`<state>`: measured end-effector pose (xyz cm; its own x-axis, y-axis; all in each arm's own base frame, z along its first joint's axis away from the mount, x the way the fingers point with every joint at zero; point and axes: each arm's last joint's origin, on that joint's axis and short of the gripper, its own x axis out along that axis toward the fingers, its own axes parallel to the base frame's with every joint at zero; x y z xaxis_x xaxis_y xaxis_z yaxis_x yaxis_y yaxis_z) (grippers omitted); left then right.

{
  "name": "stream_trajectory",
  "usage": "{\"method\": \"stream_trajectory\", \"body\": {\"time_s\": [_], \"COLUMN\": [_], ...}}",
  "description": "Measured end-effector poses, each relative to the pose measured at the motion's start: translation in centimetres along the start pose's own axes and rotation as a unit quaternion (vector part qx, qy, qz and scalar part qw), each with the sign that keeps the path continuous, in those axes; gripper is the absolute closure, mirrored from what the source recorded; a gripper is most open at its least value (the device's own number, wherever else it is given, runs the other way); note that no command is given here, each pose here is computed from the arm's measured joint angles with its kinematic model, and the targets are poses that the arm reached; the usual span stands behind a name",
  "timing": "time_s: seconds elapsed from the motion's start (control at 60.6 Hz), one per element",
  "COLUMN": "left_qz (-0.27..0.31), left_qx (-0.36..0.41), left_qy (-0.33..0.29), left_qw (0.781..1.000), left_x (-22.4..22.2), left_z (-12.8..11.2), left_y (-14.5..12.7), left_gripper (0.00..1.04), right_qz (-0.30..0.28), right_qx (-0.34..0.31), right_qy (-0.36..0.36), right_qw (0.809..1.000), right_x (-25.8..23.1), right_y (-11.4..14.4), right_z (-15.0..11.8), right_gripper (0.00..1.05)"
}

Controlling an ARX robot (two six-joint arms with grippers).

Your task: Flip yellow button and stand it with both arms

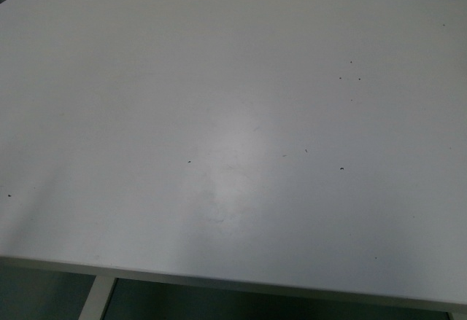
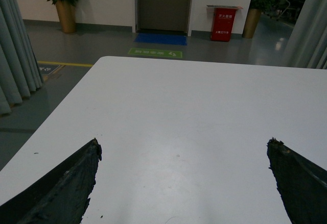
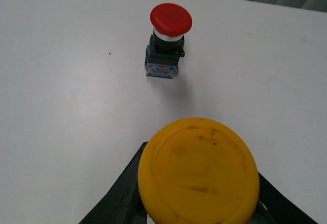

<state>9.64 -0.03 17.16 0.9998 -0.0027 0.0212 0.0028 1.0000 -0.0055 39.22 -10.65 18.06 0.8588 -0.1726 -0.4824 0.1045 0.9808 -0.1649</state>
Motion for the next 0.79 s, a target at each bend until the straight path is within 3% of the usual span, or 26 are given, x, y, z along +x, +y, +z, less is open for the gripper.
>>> {"method": "stream_trajectory", "body": {"time_s": [0.792], "left_qz": [0.0], "left_qx": [0.0], "left_qy": [0.0], "left_qw": [1.0], "left_x": [0.0], "left_z": [0.0], "left_y": [0.0], "left_gripper": [0.07], "right_qz": [-0.018], "right_qx": [0.026], "right_qy": [0.035], "right_qw": [0.999], "right_x": [3.9], "right_y": [0.3], "right_z": [-2.3], "right_gripper": [0.73]}}
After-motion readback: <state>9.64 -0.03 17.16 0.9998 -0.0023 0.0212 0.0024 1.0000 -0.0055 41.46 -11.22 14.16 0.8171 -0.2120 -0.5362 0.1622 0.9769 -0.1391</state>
